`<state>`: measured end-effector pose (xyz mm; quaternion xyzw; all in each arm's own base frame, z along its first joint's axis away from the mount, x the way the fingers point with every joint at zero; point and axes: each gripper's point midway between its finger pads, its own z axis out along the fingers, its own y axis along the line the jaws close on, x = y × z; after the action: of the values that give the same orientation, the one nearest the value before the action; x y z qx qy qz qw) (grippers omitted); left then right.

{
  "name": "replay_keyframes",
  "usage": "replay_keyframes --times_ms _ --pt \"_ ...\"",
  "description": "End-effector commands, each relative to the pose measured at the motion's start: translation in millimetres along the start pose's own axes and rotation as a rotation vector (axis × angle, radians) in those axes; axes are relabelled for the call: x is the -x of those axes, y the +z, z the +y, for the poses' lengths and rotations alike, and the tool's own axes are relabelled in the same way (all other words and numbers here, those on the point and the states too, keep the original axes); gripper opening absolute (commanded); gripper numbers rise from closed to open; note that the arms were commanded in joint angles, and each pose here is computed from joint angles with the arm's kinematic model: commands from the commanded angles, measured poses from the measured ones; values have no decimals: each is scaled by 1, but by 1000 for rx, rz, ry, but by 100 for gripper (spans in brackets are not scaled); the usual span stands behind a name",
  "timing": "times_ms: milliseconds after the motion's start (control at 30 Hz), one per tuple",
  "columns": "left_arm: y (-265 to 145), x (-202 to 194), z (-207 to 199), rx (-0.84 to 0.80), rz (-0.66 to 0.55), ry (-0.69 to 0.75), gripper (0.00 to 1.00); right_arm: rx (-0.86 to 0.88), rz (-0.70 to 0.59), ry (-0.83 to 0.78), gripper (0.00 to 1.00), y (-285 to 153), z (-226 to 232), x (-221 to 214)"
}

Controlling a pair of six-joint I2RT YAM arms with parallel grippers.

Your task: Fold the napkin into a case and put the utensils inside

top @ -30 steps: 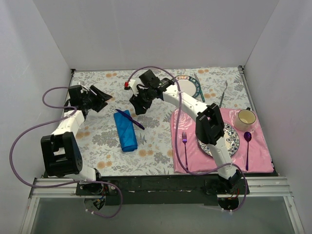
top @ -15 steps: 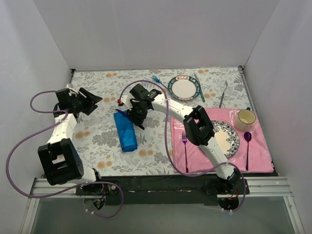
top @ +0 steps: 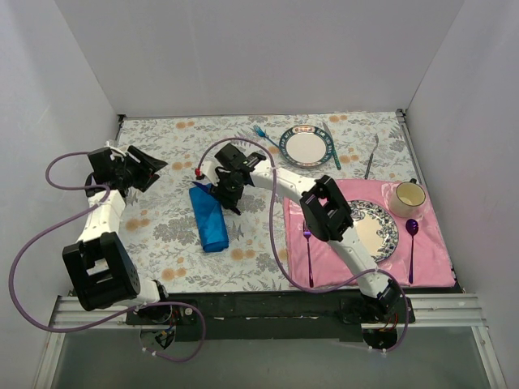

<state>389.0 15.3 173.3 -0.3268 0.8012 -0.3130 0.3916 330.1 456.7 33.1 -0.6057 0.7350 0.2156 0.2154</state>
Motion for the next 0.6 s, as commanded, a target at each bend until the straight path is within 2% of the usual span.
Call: replay_keyframes --times_ms 0,133,233,333,433,467,500,567 --pt "-12 2 -6 -26 -18 27 57 -13 -16 -17 49 13 -2 5" --pt "-14 2 -4 -23 -17 22 57 -26 -20 -20 50 18 -8 6" --pt "-15 1 -2 -18 -15 20 57 -31 -21 -23 46 21 -9 5" --pt "-16 3 1 -13 -19 16 57 -32 -12 -28 36 27 -10 1" --pt "-14 3 4 -9 -10 9 57 -33 -8 -28 21 30 -11 -2" --pt "-14 2 4 -7 -5 9 57 -33 -7 -26 9 30 -11 -2" --pt "-14 3 3 -10 -4 11 57 -32 -8 -22 2 30 -11 -2" --pt "-13 4 2 -15 -2 16 57 -40 -11 -5 1 28 -12 0"
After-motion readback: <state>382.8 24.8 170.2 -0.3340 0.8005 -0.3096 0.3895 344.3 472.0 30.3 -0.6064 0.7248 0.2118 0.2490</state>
